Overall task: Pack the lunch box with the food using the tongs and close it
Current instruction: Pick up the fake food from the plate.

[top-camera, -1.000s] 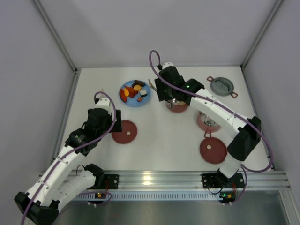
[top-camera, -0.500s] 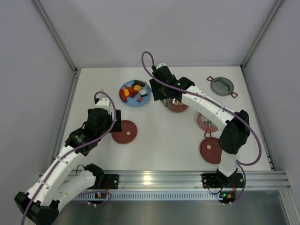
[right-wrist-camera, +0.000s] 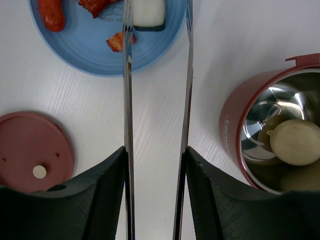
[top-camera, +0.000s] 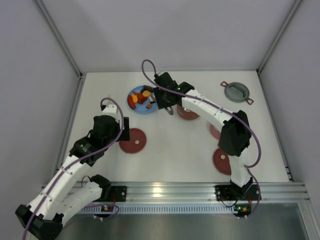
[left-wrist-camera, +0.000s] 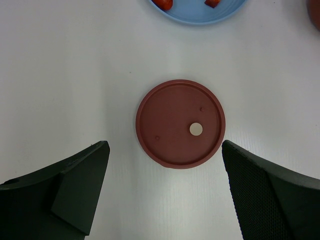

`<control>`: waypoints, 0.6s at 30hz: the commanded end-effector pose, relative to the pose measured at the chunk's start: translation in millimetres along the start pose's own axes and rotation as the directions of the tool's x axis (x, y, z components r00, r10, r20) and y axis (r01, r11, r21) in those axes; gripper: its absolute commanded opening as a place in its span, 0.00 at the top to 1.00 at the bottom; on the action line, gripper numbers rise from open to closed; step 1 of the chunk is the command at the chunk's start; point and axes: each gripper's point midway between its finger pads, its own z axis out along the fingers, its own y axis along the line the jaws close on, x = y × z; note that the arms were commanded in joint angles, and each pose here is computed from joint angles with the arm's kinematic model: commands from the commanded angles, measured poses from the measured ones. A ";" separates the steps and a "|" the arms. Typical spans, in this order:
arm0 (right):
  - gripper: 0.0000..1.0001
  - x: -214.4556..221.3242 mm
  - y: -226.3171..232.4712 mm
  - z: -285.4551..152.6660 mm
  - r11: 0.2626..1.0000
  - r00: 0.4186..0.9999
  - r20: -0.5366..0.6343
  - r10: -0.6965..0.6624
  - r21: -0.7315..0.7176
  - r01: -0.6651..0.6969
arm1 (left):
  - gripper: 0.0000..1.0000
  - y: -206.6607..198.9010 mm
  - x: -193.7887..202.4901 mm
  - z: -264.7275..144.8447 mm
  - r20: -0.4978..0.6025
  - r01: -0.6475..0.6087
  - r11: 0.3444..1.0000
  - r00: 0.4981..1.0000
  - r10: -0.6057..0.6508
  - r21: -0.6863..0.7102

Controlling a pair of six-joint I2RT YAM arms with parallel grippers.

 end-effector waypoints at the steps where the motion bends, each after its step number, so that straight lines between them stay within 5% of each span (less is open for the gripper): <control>1: 0.52 -24.1 16.8 -5.5 0.999 0.998 0.069 -0.004 -0.042 0.007 | 0.01 -2.2 0.1 2.2 0.003 0.007 1.000 1.000 -0.007 0.004; 18: 0.50 -19.5 25.1 21.3 0.998 0.999 0.042 -0.012 -0.053 0.015 | 0.01 -2.9 0.7 2.6 0.000 0.005 1.000 1.000 -0.005 0.006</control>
